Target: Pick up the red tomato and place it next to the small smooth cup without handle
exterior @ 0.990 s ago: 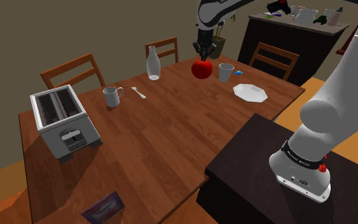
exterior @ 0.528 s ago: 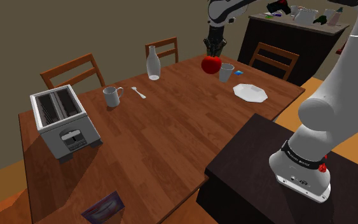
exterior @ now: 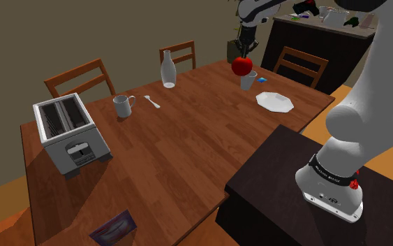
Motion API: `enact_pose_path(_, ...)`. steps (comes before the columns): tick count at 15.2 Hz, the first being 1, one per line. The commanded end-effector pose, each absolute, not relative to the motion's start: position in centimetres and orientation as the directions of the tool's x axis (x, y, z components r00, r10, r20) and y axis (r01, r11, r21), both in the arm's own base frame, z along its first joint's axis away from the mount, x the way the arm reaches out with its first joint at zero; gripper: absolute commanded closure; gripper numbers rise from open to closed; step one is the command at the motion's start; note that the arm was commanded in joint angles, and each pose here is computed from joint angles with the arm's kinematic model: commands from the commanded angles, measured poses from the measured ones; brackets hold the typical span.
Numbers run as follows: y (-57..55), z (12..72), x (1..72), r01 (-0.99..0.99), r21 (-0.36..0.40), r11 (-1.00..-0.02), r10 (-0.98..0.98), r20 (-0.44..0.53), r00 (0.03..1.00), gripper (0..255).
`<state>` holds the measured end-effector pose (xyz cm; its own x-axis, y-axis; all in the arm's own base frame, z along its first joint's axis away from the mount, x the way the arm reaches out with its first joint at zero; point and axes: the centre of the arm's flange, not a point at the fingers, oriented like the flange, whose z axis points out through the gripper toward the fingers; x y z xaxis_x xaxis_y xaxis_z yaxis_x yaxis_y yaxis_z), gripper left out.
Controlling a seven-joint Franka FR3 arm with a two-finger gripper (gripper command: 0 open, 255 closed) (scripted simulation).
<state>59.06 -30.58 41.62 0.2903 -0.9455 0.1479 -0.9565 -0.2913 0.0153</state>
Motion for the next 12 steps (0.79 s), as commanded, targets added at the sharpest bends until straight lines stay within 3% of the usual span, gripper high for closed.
enact_pose_path(1,-31.2,41.0,59.2,-0.956,0.015,-0.293,-0.945,0.148,0.291,255)
enact_pose_path(12,-31.2,35.1,59.2,-0.956,0.015,-0.293,-0.945,0.148,0.291,255)
